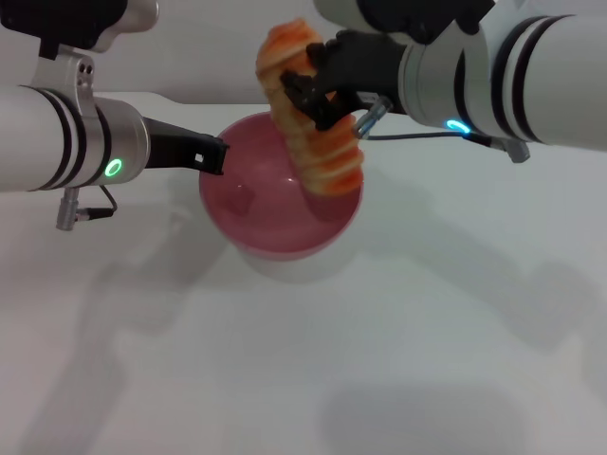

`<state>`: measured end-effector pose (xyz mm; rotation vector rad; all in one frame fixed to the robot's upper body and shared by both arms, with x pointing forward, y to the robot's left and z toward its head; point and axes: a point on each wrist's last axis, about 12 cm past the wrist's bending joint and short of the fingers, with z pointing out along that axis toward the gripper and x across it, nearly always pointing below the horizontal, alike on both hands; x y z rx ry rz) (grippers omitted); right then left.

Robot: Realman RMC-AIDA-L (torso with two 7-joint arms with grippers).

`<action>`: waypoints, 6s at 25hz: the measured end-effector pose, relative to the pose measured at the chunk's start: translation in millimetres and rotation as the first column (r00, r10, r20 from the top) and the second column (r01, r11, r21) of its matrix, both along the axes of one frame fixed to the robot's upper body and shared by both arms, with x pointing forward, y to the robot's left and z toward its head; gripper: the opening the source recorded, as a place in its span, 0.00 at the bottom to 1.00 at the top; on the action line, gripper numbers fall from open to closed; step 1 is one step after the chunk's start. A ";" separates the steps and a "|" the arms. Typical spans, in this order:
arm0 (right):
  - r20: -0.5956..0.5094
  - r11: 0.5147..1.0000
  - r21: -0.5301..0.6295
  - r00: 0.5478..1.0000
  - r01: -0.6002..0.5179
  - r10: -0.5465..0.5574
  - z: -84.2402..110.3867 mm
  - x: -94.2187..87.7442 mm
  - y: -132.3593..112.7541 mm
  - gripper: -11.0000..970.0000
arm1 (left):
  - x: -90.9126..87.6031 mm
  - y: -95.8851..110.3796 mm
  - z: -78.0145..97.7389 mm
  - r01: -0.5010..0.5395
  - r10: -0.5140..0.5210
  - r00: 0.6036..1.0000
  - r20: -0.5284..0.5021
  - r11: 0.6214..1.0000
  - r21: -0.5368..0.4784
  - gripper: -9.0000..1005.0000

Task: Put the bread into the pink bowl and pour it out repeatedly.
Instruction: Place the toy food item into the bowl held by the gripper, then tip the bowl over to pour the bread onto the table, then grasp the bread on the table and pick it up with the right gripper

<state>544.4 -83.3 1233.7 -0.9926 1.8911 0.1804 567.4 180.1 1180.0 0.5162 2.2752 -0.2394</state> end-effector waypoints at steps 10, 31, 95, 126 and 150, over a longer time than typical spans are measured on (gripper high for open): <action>0.022 1.000 0.022 1.000 0.014 -0.015 2.3 3.1 -3.1 0.63 | 0.4 -0.2 0.5 0.002 -0.002 1.000 0.003 1.000 0.001 0.04; 0.285 0.893 0.223 0.850 0.391 -0.444 -43.4 -3.0 -133.9 0.80 | 7.6 6.7 5.8 -0.001 0.000 0.995 0.102 1.000 0.006 0.04; -0.113 0.902 0.041 0.899 0.429 -0.422 -60.6 -6.3 -106.6 0.80 | 5.5 34.5 31.2 -0.179 0.160 0.983 0.095 0.953 0.245 0.04; -0.563 0.995 0.098 0.826 0.030 0.030 -110.2 -22.5 -2.7 0.80 | 25.1 70.4 26.4 -0.269 0.271 0.962 0.014 0.946 0.181 0.04; -0.629 0.998 0.070 0.776 -0.001 0.045 -149.8 -5.2 -2.8 0.75 | 28.1 65.2 28.1 -0.258 0.258 0.966 0.024 0.952 0.167 0.04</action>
